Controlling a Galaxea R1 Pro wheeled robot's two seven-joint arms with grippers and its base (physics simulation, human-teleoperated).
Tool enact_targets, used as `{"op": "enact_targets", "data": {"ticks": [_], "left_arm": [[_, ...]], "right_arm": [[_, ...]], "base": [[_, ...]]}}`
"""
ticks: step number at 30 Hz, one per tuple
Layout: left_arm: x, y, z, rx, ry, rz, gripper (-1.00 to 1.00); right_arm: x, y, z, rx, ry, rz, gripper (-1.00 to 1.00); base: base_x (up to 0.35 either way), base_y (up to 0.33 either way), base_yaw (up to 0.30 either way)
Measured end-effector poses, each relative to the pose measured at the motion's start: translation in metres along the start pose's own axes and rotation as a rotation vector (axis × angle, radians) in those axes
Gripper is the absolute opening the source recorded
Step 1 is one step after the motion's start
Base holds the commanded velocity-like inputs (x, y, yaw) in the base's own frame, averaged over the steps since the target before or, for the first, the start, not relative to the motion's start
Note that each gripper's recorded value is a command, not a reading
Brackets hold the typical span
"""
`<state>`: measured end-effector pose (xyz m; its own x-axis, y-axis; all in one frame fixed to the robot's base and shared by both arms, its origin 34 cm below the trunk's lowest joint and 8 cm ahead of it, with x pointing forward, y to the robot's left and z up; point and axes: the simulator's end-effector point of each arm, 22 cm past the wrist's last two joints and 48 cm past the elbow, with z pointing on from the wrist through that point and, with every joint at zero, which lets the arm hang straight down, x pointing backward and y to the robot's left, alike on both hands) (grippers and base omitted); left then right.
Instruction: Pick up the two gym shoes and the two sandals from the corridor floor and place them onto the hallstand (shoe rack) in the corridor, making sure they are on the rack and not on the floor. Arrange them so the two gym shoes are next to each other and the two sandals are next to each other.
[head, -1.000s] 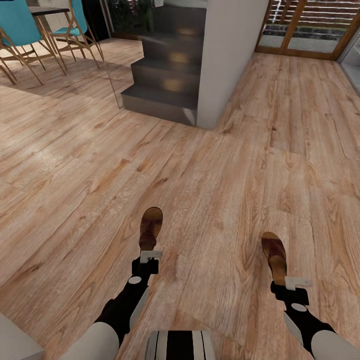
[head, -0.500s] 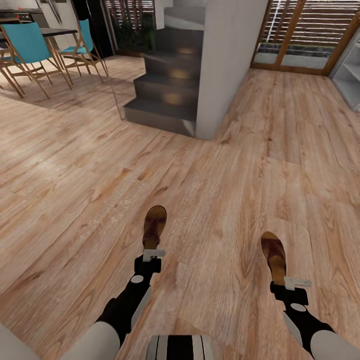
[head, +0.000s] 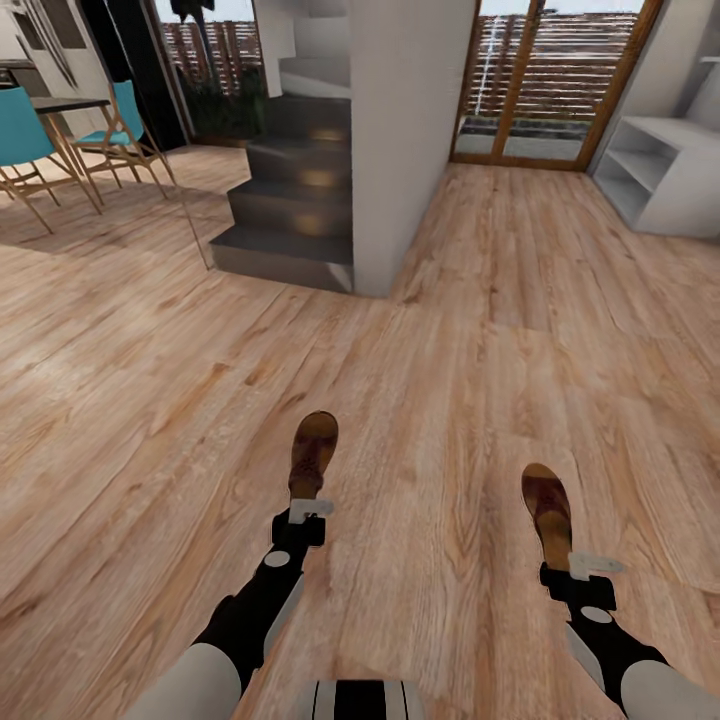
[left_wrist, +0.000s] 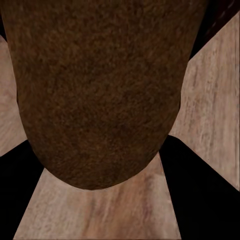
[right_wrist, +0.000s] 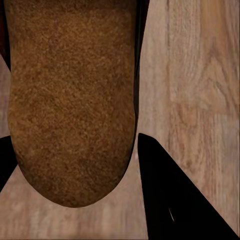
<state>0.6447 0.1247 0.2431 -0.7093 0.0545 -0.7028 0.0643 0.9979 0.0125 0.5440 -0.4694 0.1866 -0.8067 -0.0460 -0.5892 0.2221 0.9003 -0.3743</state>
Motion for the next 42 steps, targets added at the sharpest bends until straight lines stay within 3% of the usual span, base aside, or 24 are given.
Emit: {"op": "enact_targets", "data": {"ticks": [10,20,30,39,42], "left_arm": [[-0.018,0.000,-0.010,0.003,-0.019,-0.071,-1.00],[-0.023,0.000,-0.012,0.004,-0.026,-0.080,-1.00],[-0.048,0.001,-0.023,0.004,-0.069,-0.080,-1.00],[-0.046,-0.001,-0.023,0.006,-0.065,-0.075,-1.00],[-0.041,-0.001,-0.023,0.006,-0.040,-0.069,-1.00]], "right_arm": [[-0.021,0.001,-0.009,-0.006,-0.035,0.018,-1.00],[-0.025,0.004,-0.011,-0.009,-0.040,0.025,-1.00],[-0.047,0.004,-0.021,-0.014,-0.077,0.045,-1.00],[-0.046,0.005,-0.021,-0.016,-0.076,0.046,-1.00],[-0.046,0.007,-0.021,-0.019,-0.076,0.046,-1.00]], "base": [[0.000,0.000,-0.288],[0.000,0.000,-0.288],[0.000,0.000,-0.288],[0.135,0.000,-0.152],[0.338,-0.006,-0.006]]}}
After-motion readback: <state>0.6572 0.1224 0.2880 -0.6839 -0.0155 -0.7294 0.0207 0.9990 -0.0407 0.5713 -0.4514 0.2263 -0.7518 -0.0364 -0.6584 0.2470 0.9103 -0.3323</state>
